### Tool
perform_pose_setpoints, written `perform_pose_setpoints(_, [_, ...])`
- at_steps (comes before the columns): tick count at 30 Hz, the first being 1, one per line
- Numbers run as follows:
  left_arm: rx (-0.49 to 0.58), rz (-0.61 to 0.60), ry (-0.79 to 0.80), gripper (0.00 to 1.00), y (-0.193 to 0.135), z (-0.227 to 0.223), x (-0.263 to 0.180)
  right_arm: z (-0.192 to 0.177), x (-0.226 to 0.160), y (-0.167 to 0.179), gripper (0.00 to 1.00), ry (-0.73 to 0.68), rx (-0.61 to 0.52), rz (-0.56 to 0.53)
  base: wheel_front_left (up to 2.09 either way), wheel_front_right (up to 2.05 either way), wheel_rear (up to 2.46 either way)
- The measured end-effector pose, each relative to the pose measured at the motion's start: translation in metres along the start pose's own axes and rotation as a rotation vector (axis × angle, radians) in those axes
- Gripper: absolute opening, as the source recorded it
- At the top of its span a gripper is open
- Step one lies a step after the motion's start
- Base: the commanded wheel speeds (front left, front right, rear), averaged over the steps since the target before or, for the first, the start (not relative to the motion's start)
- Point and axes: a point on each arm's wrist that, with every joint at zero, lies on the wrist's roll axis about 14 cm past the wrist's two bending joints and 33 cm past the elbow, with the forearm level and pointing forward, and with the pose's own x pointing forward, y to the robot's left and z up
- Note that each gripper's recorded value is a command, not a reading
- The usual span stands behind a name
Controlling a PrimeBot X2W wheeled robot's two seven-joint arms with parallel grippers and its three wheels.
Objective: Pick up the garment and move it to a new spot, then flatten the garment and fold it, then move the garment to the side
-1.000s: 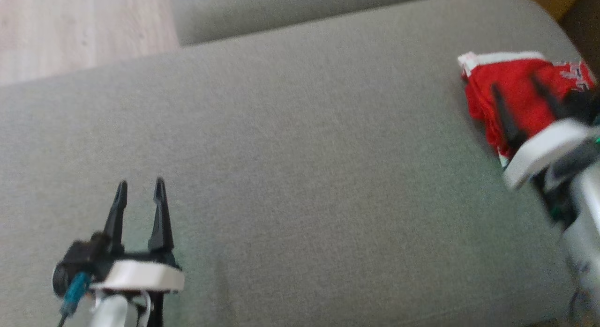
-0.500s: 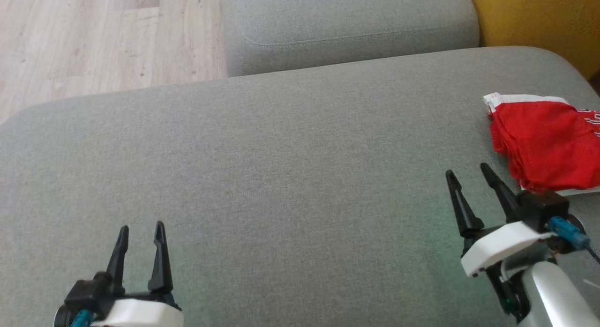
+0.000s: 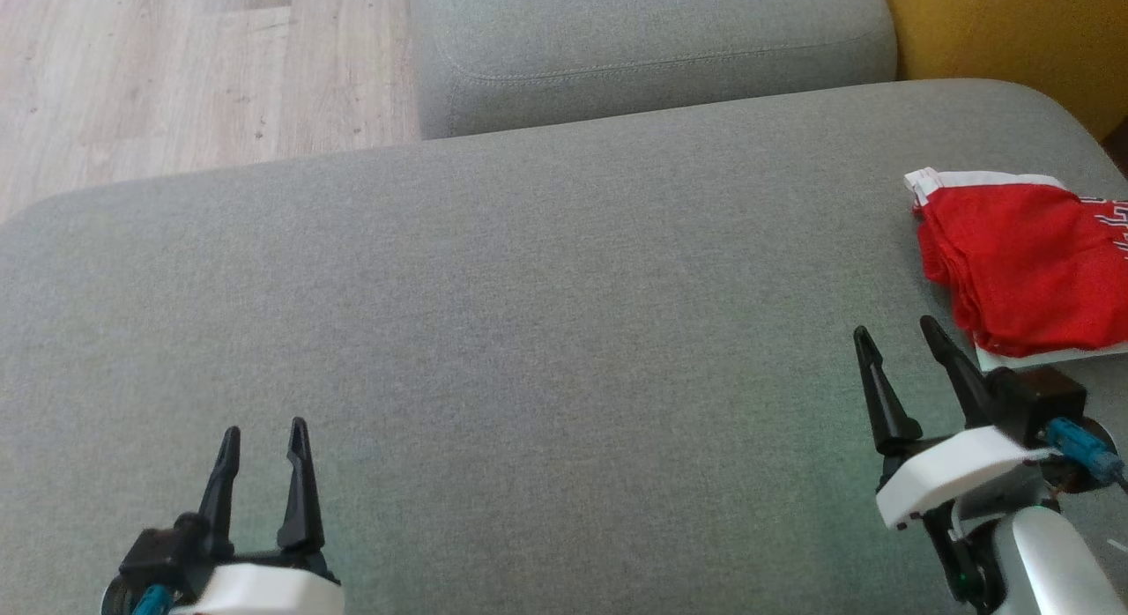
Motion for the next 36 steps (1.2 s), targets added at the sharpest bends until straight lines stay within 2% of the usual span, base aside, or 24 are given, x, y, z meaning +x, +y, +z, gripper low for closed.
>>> perform_pose_setpoints(8, [-0.002, -0.015, -0.001, 1.00, -0.004, 0.000, 0.001, 0.003, -0.002, -0.001, 1.00, -0.004, 0.000, -0.004, 0.00, 0.00, 0.00])
perform_pose_setpoints(9, [-0.002, -0.013, 0.009, 0.00, -0.003, -0.002, 0.000, 0.000, -0.002, -0.001, 0.00, 0.004, 0.001, -0.006, 0.00, 0.00, 0.00])
perform_pose_setpoints(14, [-0.016, 0.012, 0.115, 0.00, 0.001, -0.037, -0.015, -0.046, -0.018, -0.002, 0.00, 0.138, 0.024, -0.020, 0.00, 0.00, 0.00])
perform_pose_setpoints(18, [-0.038, 0.030, 0.170, 0.00, 0.003, -0.054, -0.025, -0.069, -0.030, -0.001, 0.00, 0.204, 0.052, -0.028, 0.00, 0.00, 0.00])
perform_pose_setpoints(36, [-0.238, 0.102, 0.168, 0.00, 0.012, -0.050, -0.023, -0.061, -0.024, -0.003, 0.00, 0.166, 0.280, -0.063, 0.00, 0.00, 0.00])
